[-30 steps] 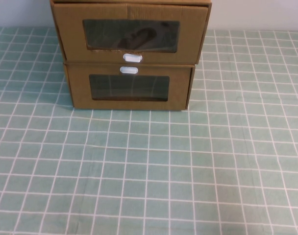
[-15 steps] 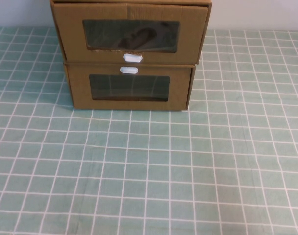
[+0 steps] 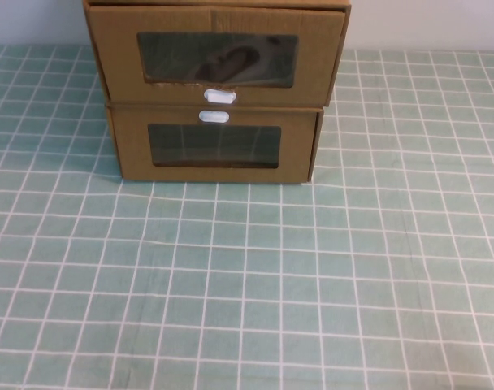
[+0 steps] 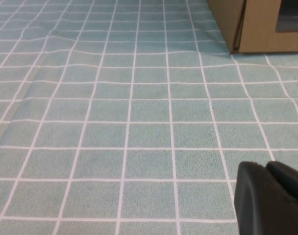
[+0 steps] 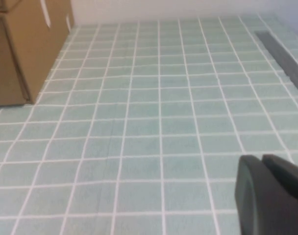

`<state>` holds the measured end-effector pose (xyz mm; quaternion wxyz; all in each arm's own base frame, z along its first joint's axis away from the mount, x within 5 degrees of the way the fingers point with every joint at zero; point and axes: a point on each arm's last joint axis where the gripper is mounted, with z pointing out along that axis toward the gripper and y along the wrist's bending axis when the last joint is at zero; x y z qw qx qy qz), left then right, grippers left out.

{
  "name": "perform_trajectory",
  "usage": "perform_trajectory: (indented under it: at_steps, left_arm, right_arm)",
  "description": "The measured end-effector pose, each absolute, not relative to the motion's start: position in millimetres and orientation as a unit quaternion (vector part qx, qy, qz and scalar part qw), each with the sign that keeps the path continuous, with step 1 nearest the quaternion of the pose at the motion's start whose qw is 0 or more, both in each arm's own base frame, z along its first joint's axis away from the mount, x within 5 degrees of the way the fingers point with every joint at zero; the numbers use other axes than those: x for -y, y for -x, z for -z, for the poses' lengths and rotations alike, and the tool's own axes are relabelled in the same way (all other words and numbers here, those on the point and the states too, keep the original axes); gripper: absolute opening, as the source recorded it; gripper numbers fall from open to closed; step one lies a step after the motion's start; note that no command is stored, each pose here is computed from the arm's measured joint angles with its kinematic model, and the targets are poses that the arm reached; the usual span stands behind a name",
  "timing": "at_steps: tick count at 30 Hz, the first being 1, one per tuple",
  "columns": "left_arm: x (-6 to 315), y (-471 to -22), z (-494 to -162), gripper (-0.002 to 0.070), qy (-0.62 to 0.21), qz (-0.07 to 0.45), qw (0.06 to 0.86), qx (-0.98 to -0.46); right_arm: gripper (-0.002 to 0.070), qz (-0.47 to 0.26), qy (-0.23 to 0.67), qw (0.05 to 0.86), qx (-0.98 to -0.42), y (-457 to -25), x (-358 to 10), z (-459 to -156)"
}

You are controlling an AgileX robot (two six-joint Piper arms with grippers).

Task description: Close the shoe box

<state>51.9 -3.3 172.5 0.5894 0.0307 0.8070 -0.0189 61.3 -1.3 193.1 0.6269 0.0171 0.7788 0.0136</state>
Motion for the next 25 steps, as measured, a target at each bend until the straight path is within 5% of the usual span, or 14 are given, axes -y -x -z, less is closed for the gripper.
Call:
perform_trajectory:
  at_steps: [5,25]
  left_arm:
    - [3,-52,-172,-0.0004,-0.031,0.019,0.590,-0.806]
    - [3,-52,-172,-0.0003,-0.031,0.019,0.591,-0.806]
  right_arm:
    - [-0.0014,-0.012,-0.059,0.598,-0.799,-53,5,-173]
    - [-0.0014,0.006,-0.056,0.591,-0.804,-52,7,-172]
